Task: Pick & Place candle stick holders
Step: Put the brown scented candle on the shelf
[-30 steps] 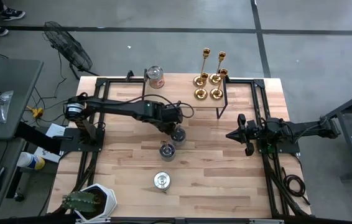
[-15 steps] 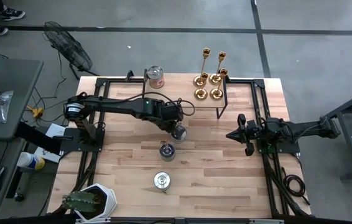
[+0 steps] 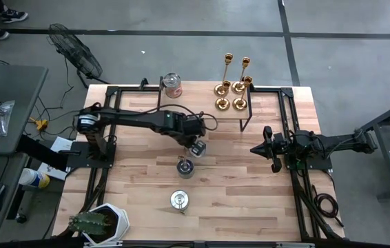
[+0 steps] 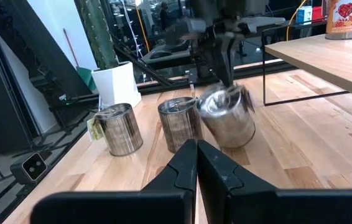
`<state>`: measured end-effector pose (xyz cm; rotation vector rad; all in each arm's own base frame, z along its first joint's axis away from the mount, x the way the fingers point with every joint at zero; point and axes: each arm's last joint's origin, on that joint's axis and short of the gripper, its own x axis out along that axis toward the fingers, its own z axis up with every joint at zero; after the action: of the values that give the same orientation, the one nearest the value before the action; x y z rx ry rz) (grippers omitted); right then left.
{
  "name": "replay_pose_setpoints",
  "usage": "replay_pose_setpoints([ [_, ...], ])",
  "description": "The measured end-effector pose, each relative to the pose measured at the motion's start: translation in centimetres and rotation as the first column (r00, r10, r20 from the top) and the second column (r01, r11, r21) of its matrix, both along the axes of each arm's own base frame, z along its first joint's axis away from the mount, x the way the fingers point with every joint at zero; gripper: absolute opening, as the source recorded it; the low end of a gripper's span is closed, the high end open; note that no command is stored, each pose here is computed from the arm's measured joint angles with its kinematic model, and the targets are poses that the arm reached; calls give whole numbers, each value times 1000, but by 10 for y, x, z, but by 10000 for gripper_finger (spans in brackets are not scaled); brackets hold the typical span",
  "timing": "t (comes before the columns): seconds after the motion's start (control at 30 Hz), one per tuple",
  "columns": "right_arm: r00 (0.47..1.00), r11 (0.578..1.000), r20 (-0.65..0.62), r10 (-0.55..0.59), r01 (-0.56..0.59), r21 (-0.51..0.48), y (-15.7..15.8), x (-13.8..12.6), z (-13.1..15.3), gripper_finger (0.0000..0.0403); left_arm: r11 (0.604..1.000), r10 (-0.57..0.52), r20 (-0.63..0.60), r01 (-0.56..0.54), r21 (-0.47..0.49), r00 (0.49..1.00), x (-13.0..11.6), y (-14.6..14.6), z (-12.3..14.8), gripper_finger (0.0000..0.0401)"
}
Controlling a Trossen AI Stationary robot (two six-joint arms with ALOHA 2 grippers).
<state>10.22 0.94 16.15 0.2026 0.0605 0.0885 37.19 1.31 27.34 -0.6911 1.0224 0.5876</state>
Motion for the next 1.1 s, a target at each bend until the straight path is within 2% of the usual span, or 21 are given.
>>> replay_pose_setpoints([
  [0.67, 1000, 1000, -9, 0, 0, -1, 0, 1, -1, 4, 1000, -7, -22, 7, -6, 1000, 2, 4, -16, 1],
  [0.93, 1000, 1000, -9, 0, 0, -1, 0, 1, -1, 4, 1000, 0, -1, 0, -10, 1000, -4, 2, -5, 0],
  [1.1, 1000, 1000, -10, 0, 0, -1, 0, 1, -1, 4, 998, -17, 86, 12, 65, 996, -9, -1, 14, 0],
])
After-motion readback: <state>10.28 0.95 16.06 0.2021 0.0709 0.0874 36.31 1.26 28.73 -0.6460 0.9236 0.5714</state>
